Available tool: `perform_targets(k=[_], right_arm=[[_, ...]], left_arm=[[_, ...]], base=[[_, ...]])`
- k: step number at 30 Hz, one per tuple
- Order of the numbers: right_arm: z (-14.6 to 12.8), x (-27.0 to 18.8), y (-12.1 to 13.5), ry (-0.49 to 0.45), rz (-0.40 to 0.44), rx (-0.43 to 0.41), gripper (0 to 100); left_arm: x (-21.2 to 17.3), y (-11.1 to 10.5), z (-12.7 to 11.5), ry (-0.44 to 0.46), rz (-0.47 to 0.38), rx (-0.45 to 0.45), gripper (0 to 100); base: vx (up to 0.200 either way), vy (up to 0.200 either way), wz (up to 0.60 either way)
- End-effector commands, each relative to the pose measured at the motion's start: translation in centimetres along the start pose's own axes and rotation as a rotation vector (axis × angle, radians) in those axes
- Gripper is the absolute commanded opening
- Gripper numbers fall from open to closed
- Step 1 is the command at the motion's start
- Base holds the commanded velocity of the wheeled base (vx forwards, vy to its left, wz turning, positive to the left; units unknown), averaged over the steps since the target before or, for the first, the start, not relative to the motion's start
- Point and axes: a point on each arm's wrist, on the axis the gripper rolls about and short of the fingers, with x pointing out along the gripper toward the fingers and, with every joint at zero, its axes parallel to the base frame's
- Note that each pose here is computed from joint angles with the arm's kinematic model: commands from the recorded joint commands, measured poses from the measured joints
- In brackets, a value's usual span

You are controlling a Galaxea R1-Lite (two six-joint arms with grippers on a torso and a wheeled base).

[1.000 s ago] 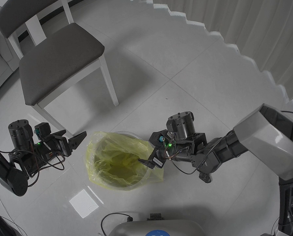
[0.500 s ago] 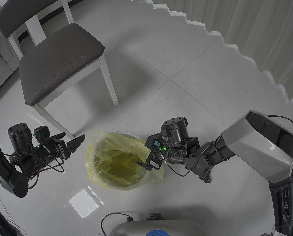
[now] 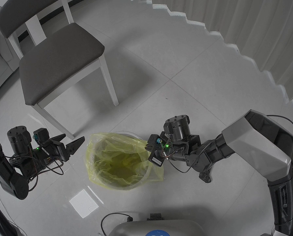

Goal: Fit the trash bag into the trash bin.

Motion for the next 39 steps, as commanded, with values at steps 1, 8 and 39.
perform_targets(k=[1,8,39], right_arm=[[-0.1,-0.1,-0.7,-0.002,-0.015,0.008,0],[0.1,0.1,-2.0,-0.019,-0.046,0.016,0],[-0.4,2.9,-4.4,-0.051,-0.101,0.071,0]], left_arm=[[-0.6,0.5,-0.3,0.01,-0.002,-0.011,100],[-1.4,1.2,-1.1,-0.007,-0.044,-0.013,100],[4.8,6.1,-7.9,0.113,-0.088,-0.079,100]], base=[[0.0,0.0,0.0],[0.0,0.0,0.0],[0.0,0.0,0.0]])
